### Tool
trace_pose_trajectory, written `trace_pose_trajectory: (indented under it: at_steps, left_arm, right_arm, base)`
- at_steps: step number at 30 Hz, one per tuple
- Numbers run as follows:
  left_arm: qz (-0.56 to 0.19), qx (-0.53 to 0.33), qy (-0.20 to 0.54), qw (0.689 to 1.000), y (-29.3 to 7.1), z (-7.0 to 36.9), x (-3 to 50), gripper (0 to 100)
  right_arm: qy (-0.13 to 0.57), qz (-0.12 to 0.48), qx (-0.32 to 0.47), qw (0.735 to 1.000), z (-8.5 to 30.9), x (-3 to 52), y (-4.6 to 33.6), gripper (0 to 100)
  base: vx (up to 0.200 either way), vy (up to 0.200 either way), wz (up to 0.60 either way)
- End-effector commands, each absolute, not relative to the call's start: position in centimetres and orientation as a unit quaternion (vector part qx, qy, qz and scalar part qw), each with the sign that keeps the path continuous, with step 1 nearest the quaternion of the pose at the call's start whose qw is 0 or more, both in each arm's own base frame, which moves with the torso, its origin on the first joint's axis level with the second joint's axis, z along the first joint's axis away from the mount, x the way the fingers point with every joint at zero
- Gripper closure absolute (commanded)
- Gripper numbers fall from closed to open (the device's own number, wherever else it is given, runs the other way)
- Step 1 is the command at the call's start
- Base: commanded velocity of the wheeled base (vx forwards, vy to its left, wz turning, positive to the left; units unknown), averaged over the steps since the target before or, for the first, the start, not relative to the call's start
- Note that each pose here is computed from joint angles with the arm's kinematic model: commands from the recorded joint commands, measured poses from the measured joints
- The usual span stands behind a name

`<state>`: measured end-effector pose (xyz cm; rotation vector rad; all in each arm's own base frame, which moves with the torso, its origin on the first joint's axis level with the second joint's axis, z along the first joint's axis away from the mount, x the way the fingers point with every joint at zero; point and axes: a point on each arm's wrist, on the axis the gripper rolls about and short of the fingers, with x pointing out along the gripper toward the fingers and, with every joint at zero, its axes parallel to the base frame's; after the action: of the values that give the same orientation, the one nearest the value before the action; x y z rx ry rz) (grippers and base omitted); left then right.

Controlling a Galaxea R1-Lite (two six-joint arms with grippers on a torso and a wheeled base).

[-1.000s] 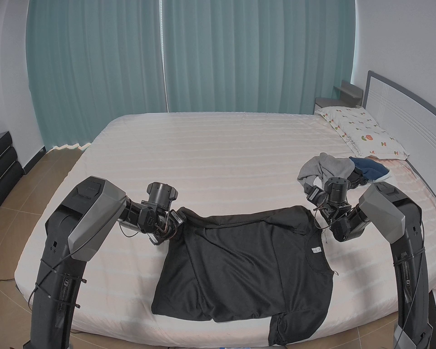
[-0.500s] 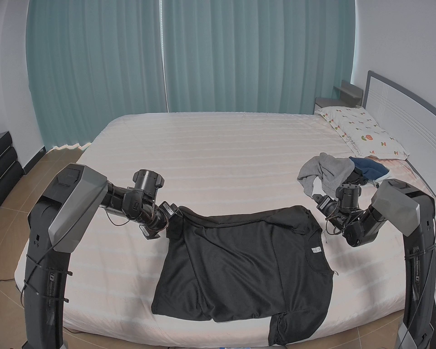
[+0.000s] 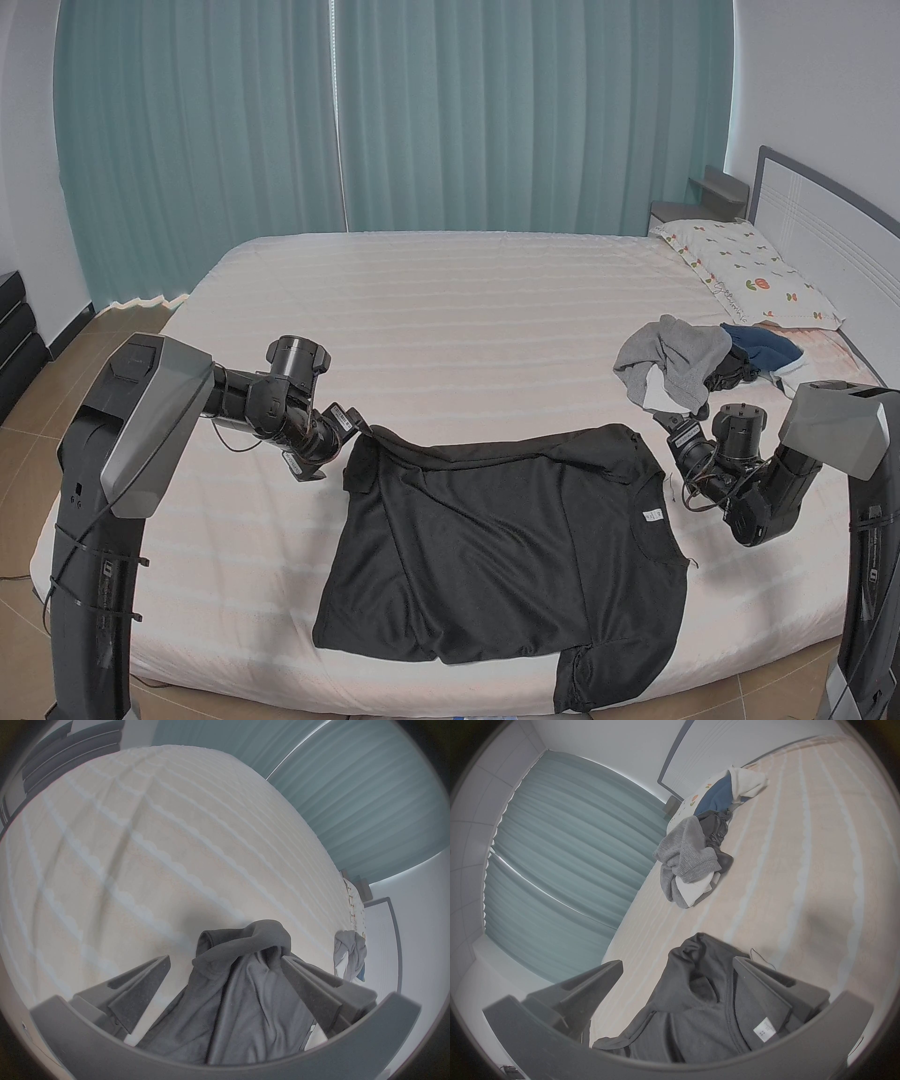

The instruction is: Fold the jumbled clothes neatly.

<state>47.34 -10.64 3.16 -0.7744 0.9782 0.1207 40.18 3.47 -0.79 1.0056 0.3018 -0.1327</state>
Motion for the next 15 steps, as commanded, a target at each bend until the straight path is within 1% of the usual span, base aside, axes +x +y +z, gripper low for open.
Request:
trace_pose_trajectory:
  at_steps: [1,4,9,10,14,15]
  left_arm:
    - [0.049,-0.362,0.466,0.806,-11.9,0.4,48.2,0]
    - [0.045,-0.358,0.46,0.811,-12.5,-0.7,48.4,0]
    - [0.045,-0.363,0.454,0.812,-12.6,-1.1,48.9,0]
    - [0.045,-0.365,0.443,0.817,-12.6,-1.6,49.4,100]
    - [0.063,-0.369,0.424,0.825,-12.5,-1.9,50.0,100]
    - [0.082,-0.4,0.387,0.827,-12.3,-1.4,50.8,100]
  right_arm:
    - [0.164,-0.07,0.484,0.857,-2.4,39.2,2.9,0]
    - [0.171,-0.069,0.485,0.855,-2.8,39.1,2.9,0]
    - [0.18,-0.071,0.484,0.853,-3.5,39.0,3.1,0]
    - [0.179,-0.072,0.484,0.854,-3.6,39.0,3.1,0]
    - [0.177,-0.07,0.484,0.854,-3.7,38.8,3.2,0]
    - [0.173,-0.066,0.483,0.856,-3.8,38.5,3.3,0]
  base:
    - [0.0,0.0,0.0]
    - [0.0,0.0,0.0]
    - [0.0,0.0,0.0]
    - [0.0,0.0,0.0]
    - [0.0,0.0,0.0]
    - [0.0,0.0,0.0]
